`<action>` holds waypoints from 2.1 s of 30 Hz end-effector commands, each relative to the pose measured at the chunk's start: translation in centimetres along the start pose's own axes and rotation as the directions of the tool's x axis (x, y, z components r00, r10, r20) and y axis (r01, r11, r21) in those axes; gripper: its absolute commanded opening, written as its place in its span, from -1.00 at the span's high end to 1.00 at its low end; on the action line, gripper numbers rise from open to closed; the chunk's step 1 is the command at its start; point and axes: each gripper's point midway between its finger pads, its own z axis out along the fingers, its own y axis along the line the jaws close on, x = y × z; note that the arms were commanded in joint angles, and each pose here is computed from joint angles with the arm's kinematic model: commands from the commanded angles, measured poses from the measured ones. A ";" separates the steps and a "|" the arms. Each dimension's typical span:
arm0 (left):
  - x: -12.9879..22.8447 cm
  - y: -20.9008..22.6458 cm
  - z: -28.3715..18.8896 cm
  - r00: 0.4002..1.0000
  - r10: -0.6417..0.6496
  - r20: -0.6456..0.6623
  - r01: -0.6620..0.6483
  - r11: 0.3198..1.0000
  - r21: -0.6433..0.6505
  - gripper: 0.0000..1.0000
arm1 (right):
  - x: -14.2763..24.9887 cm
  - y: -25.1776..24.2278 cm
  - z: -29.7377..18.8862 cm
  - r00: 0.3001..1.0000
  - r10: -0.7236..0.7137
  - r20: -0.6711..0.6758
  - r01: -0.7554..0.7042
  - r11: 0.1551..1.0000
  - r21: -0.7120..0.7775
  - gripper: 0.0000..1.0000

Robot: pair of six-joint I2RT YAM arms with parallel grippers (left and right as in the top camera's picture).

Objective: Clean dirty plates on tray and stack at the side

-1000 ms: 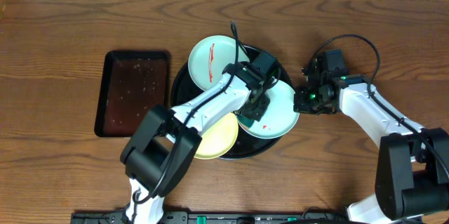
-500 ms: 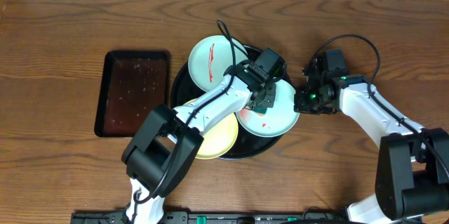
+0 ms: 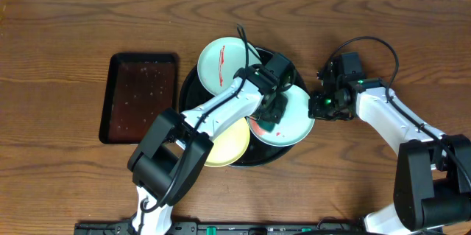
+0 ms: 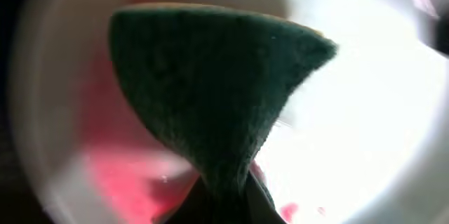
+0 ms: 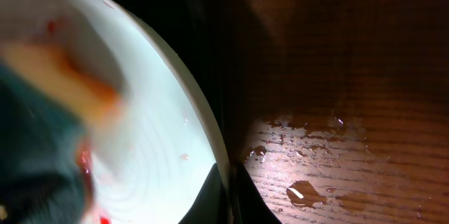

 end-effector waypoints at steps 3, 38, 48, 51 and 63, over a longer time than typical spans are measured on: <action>1.1 -4.7 0.3 0.981 0.193 -0.017 -0.181 0.946 0.268 0.85 | 0.0 -0.6 0.0 1.000 0.000 0.004 0.000 0.999 0.036 0.97; -5.7 2.6 -15.2 0.944 -0.044 0.327 0.118 0.970 -0.212 0.85 | -0.7 -0.4 -0.6 1.000 -0.007 0.029 0.006 0.999 0.037 0.98; -2.8 9.7 -17.8 0.928 -0.246 0.279 0.315 0.918 -0.240 0.85 | -3.7 1.3 -5.4 0.970 -0.197 0.140 0.166 0.964 0.207 0.98; -2.8 10.3 -17.9 0.925 -0.257 0.281 0.327 0.914 -0.241 0.85 | -3.9 1.6 -6.1 0.953 -0.273 0.132 0.222 0.925 0.309 0.98; -2.9 10.2 -17.9 0.923 -0.255 0.288 0.327 0.914 -0.239 0.85 | -5.9 4.5 -11.5 0.874 -0.439 0.207 0.237 0.758 0.608 0.98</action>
